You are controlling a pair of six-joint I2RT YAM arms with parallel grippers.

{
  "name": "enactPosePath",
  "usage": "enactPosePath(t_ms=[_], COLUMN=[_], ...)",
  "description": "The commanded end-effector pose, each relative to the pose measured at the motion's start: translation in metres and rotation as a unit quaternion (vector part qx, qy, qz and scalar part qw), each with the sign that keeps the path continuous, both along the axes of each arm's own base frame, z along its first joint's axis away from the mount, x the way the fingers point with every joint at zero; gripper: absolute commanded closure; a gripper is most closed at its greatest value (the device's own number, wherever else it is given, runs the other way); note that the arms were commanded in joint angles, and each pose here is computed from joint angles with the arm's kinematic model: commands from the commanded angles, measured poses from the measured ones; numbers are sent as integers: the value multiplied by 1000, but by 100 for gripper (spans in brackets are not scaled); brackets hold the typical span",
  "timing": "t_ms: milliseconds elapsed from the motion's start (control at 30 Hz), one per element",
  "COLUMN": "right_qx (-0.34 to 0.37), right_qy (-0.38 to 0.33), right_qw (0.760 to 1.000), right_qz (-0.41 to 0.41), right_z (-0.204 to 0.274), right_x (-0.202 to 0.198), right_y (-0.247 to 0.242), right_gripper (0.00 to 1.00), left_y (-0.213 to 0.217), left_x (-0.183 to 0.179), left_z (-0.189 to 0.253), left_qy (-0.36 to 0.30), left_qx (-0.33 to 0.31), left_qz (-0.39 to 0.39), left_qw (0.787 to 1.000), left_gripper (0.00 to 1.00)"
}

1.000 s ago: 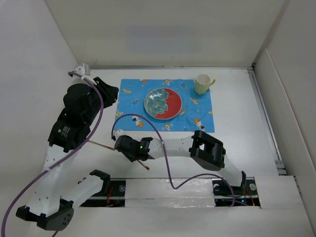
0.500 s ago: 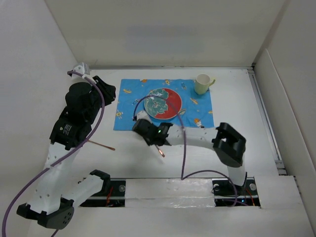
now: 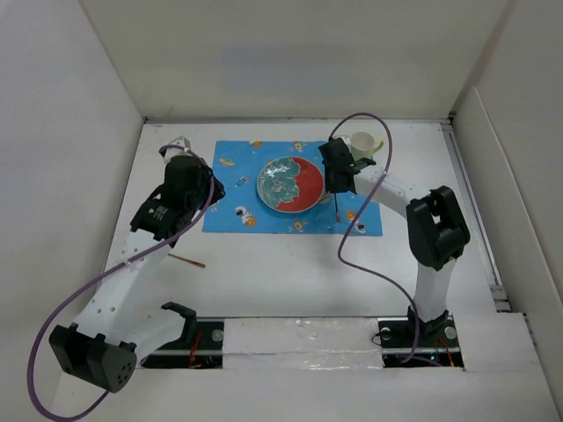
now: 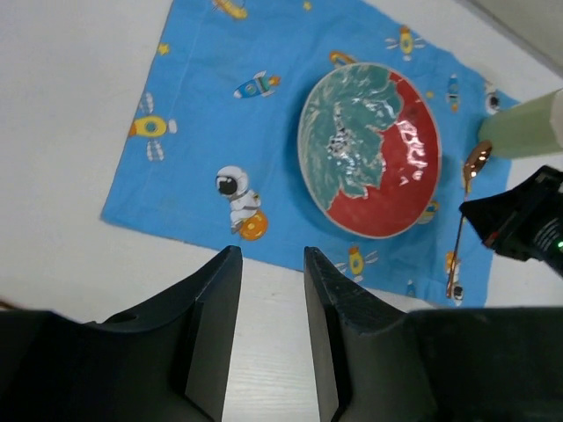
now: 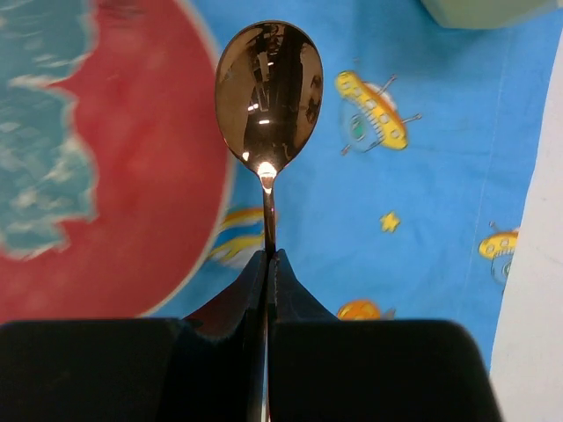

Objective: Set the dinner table for one person

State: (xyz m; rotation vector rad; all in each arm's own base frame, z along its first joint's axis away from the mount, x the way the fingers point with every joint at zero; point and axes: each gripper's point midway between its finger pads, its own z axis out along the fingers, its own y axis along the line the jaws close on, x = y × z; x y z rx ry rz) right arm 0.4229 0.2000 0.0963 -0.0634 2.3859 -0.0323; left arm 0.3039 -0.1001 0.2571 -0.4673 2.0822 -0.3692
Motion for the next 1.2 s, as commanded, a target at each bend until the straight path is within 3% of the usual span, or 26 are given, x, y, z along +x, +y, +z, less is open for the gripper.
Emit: enactPosePath(t_ms=[0, 233, 467, 533, 567, 633, 867, 1000, 1167], right_qx=[34, 37, 28, 33, 34, 38, 98, 134, 180], right_qy=[-18, 14, 52, 49, 50, 51, -2, -61, -89], right_qw=[999, 999, 997, 997, 997, 997, 995, 989, 976], right_qz=[-4, -34, -42, -42, -42, -44, -22, 14, 79], right_z=[11, -17, -46, -45, -45, -42, 27, 91, 116], right_x=[38, 73, 70, 70, 69, 67, 45, 8, -48], right_y=[-1, -22, -27, -26, -26, -25, -7, 8, 30], right_gripper=[100, 100, 99, 93, 83, 75, 54, 53, 53], left_y=[9, 47, 82, 84, 84, 91, 133, 161, 184], left_x=[-6, -32, -57, -57, -57, -58, -75, -82, -85], left_z=[-22, -103, -151, -151, -152, -156, -174, -184, -201], left_qy=[24, 133, 210, 217, 220, 229, 280, 298, 307], left_qx=[-15, -17, -39, -34, -35, -53, -78, -84, -105], left_qz=[28, 84, 160, 165, 168, 187, 283, 340, 384], left_qw=[999, 987, 964, 961, 960, 954, 914, 888, 865], left_gripper=[68, 67, 64, 63, 62, 60, 62, 62, 61])
